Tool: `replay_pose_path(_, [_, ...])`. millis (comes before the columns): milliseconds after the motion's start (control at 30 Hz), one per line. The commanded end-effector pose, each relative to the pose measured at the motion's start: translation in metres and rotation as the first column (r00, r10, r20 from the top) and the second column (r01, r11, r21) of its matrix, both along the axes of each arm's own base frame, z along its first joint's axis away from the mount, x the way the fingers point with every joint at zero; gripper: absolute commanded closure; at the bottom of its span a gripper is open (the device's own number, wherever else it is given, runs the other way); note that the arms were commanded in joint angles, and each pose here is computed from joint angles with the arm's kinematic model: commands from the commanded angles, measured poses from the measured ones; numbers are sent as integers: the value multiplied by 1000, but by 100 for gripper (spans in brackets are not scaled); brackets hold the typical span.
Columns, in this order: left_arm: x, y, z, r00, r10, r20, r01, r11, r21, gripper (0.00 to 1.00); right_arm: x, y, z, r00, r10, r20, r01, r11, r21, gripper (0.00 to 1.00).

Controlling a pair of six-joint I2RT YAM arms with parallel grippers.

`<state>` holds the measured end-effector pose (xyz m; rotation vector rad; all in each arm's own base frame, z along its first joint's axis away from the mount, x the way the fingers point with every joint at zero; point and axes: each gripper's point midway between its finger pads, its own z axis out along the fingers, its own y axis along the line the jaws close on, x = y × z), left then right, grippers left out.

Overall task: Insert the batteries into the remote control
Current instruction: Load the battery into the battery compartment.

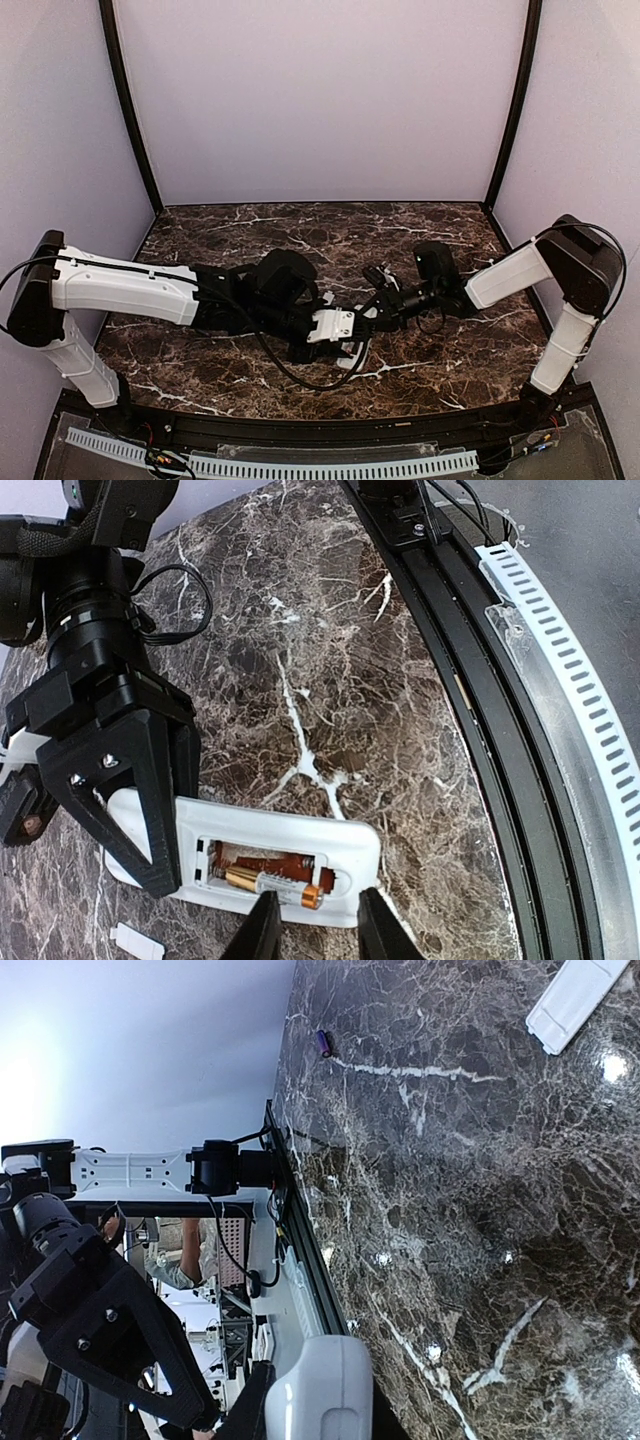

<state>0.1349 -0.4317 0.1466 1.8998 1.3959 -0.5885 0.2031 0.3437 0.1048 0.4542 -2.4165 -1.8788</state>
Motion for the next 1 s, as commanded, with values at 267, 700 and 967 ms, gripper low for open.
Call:
replay_pose_path(267, [-2, -2, -10, 999, -39, 10, 38, 998, 56, 74, -2, 8, 16, 997, 40, 58, -42, 998, 37, 100])
replay_pose_path(700, [2, -3, -18, 1000, -24, 19, 23, 997, 78, 78, -4, 9, 16, 997, 53, 64, -56, 998, 40, 100])
replay_pose_path(967, [5, -3, -22, 999, -19, 27, 16, 996, 89, 78, -4, 10, 16, 996, 56, 63, -59, 997, 41, 100])
